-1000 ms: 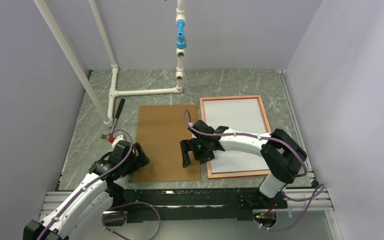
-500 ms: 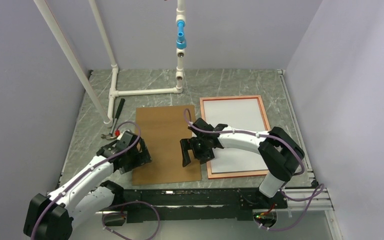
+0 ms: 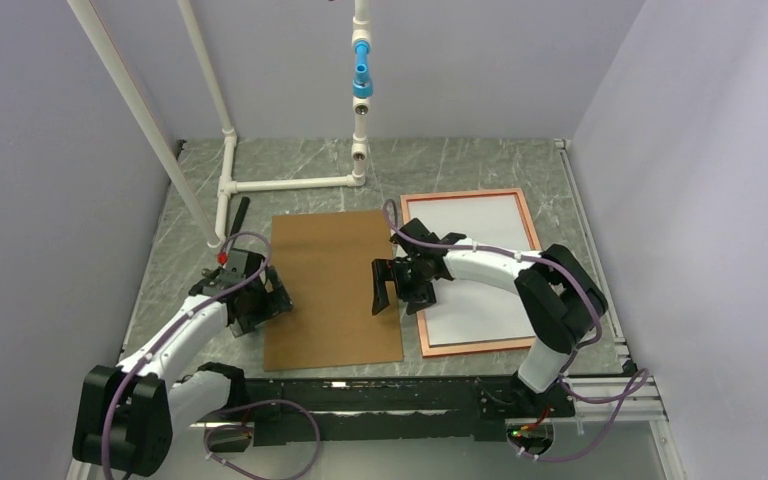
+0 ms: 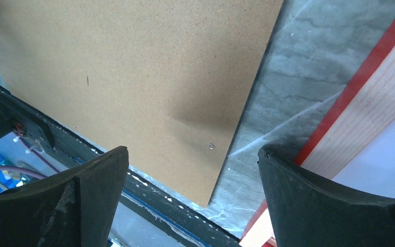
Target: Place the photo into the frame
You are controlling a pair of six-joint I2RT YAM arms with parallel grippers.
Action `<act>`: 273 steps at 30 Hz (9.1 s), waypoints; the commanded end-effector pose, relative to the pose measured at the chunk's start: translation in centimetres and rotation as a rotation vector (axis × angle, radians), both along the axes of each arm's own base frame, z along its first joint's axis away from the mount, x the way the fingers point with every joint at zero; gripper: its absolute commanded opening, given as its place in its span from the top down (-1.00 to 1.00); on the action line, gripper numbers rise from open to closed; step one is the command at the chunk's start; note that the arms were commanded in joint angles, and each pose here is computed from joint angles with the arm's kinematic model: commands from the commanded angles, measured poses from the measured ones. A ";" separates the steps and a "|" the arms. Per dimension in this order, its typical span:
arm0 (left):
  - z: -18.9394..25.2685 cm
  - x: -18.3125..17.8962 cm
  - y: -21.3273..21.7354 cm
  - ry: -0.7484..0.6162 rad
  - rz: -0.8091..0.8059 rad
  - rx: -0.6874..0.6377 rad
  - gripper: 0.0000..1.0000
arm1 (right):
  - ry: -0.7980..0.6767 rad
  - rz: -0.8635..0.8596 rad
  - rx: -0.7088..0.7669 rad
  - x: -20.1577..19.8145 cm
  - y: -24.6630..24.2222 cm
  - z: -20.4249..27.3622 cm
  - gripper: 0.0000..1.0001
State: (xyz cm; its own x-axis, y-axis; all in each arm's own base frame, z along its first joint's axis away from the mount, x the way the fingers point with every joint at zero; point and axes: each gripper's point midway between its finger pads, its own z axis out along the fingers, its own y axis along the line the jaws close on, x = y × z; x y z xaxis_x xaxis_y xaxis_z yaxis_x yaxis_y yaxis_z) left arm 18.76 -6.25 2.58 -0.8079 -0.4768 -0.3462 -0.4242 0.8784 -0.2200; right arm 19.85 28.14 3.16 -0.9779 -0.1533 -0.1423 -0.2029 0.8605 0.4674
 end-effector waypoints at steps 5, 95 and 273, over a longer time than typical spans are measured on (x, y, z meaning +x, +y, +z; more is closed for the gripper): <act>0.8 3.9 0.0 -0.062 -0.049 -0.069 -0.99 | -0.020 -0.012 -0.052 2.1 -0.6 -2.3 -0.99; -2.7 2.3 -6.7 -0.005 -0.171 -0.259 -0.82 | -0.018 -0.227 0.293 7.1 -5.0 2.2 -0.87; 19.5 4.6 -13.3 -0.366 -0.387 -0.391 0.06 | -0.452 -0.120 0.439 2.6 -2.6 26.5 -0.78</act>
State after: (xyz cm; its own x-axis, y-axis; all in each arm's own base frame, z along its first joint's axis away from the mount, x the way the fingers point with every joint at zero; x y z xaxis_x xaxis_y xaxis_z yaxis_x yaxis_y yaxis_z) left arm 22.94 -20.21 20.52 -0.8373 -0.3451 -0.4241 0.0309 0.7446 -0.6668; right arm 22.25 25.64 28.65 -0.8453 0.1082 -0.5231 -0.3330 0.6589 0.6745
